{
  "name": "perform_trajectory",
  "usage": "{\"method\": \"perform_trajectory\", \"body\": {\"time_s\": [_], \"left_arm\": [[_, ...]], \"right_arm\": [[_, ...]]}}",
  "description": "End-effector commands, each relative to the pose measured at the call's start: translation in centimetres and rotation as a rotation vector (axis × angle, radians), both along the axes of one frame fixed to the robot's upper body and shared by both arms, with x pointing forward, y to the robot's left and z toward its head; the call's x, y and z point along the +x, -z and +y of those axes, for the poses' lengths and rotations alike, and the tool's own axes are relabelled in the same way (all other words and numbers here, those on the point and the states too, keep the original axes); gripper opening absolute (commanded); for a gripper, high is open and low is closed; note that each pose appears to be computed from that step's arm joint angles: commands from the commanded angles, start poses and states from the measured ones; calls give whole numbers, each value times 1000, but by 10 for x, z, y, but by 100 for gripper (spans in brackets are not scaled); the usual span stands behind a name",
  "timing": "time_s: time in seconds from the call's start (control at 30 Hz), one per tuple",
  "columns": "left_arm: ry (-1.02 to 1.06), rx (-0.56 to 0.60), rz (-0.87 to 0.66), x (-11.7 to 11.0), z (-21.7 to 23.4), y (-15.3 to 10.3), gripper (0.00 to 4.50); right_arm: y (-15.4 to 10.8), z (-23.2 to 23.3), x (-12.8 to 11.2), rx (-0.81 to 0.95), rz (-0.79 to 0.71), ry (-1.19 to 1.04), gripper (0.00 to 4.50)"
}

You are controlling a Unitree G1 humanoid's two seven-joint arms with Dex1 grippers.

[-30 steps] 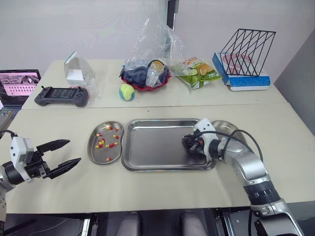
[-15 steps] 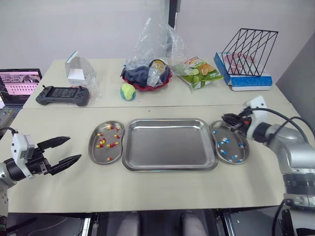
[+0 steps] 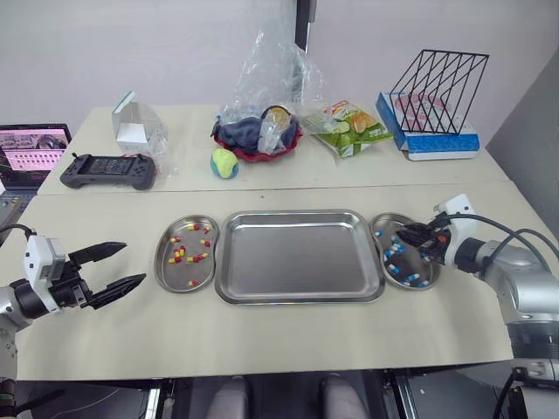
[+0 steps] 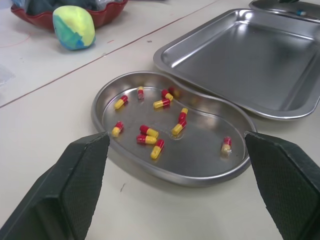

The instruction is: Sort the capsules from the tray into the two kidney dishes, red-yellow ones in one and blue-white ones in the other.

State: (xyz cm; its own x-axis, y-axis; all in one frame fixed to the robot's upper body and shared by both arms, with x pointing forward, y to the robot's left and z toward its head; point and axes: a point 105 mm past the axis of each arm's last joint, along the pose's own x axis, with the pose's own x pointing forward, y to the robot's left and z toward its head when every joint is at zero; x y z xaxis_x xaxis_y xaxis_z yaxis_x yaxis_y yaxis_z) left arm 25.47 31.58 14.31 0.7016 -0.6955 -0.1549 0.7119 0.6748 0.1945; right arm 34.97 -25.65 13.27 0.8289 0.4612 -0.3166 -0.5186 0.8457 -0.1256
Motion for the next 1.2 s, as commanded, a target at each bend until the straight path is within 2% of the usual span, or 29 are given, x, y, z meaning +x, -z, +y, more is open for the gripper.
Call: {"method": "perform_trajectory", "body": {"time_s": [0.03, 0.2, 0.3, 0.43, 0.57, 0.63, 0.7, 1.2], "left_arm": [[-68, 16, -29, 6, 10, -10, 450], [-208, -17, -46, 19, 28, -17, 450], [-272, 9, -12, 24, 35, -12, 450], [-382, 3, 16, 27, 52, -11, 450], [-457, 12, -1, 30, 63, -13, 450], [-521, 54, -20, 28, 74, -9, 450], [-561, 96, 28, 22, 83, 6, 450], [-518, 77, 20, 21, 77, 12, 450]], "right_arm": [[-33, -13, -1, 9, -113, -2, 280], [-54, -27, -17, 87, -187, -69, 445], [-64, -55, -28, 160, -255, -30, 445], [-57, -98, -46, 131, -269, 71, 445], [-56, -117, -54, 125, -289, 119, 445], [-42, -133, -64, 101, -253, 165, 445], [-26, -145, -72, 61, -216, 212, 445], [-17, -135, -71, 69, -219, 175, 445]]}}
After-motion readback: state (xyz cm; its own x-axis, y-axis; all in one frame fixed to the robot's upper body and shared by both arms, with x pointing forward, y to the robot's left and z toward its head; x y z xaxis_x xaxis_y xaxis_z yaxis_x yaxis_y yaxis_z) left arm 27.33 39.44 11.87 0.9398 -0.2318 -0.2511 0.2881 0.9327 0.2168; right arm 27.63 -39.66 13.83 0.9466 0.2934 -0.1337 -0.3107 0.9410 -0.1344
